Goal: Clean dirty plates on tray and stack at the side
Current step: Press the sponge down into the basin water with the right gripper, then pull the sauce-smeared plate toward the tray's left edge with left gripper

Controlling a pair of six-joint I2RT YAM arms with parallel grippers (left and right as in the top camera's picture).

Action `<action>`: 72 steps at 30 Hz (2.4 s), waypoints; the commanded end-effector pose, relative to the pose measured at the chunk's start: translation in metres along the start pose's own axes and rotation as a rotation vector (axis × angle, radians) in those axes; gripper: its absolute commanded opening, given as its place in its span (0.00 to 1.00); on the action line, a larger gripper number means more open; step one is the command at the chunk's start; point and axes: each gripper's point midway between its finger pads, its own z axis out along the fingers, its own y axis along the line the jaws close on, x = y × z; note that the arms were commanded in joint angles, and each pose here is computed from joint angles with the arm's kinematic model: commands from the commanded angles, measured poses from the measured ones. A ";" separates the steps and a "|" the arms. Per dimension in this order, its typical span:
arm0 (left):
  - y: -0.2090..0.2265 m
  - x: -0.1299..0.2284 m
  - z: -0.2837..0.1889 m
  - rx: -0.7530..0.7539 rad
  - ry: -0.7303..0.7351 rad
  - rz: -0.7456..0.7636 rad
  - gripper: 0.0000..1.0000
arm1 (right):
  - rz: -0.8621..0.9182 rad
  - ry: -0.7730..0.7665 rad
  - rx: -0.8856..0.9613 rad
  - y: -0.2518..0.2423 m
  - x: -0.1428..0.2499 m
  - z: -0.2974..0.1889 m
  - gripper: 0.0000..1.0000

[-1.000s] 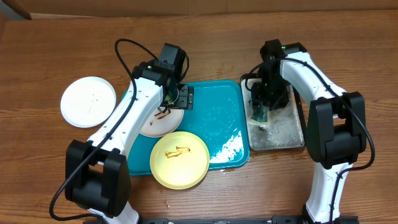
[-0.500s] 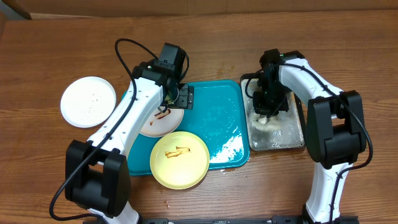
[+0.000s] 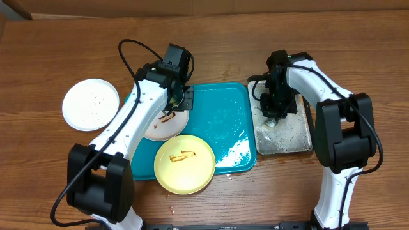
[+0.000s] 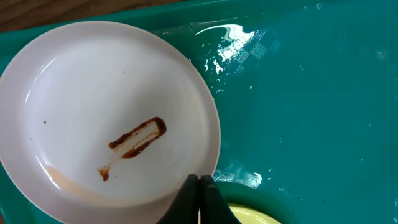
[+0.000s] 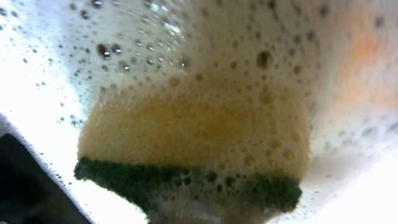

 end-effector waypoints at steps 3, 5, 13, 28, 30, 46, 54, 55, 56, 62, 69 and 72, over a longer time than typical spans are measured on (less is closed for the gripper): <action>0.007 -0.007 -0.007 -0.053 -0.039 0.027 0.04 | 0.004 -0.003 0.033 -0.007 -0.001 0.002 0.04; 0.012 -0.008 -0.003 -0.084 -0.036 0.022 0.04 | 0.004 -0.004 0.033 -0.007 -0.001 0.002 0.04; 0.027 -0.001 0.011 -0.105 0.022 -0.028 0.04 | 0.033 -0.018 0.027 -0.017 -0.007 -0.004 0.04; 0.058 0.006 0.012 -0.045 0.088 -0.193 0.04 | 0.068 -0.030 -0.013 -0.025 -0.013 -0.011 0.04; 0.069 0.007 0.011 -0.049 0.095 -0.223 0.04 | 0.066 -0.028 -0.014 -0.025 -0.013 -0.011 0.04; 0.135 0.019 0.024 -0.084 0.112 -0.337 0.44 | 0.063 -0.017 -0.023 -0.023 -0.010 -0.011 0.04; 0.138 0.049 0.060 -0.086 0.139 -0.358 0.41 | 0.064 -0.008 -0.025 -0.023 -0.008 -0.011 0.04; 0.138 0.051 0.062 -0.086 0.139 -0.360 0.41 | 0.064 -0.005 -0.025 -0.023 -0.007 -0.011 0.04; 0.138 0.052 0.064 -0.086 0.137 -0.360 0.41 | 0.065 -0.002 -0.024 -0.023 -0.007 -0.011 0.04; 0.138 0.048 0.066 -0.086 0.115 -0.358 0.43 | 0.068 0.020 -0.020 -0.024 -0.001 -0.011 0.04; 0.143 0.042 0.066 -0.095 0.089 -0.365 0.47 | 0.069 0.033 -0.018 -0.024 0.002 -0.011 0.04; 0.143 0.040 0.067 -0.087 0.081 -0.366 0.44 | 0.069 0.032 -0.018 -0.024 0.002 -0.011 0.04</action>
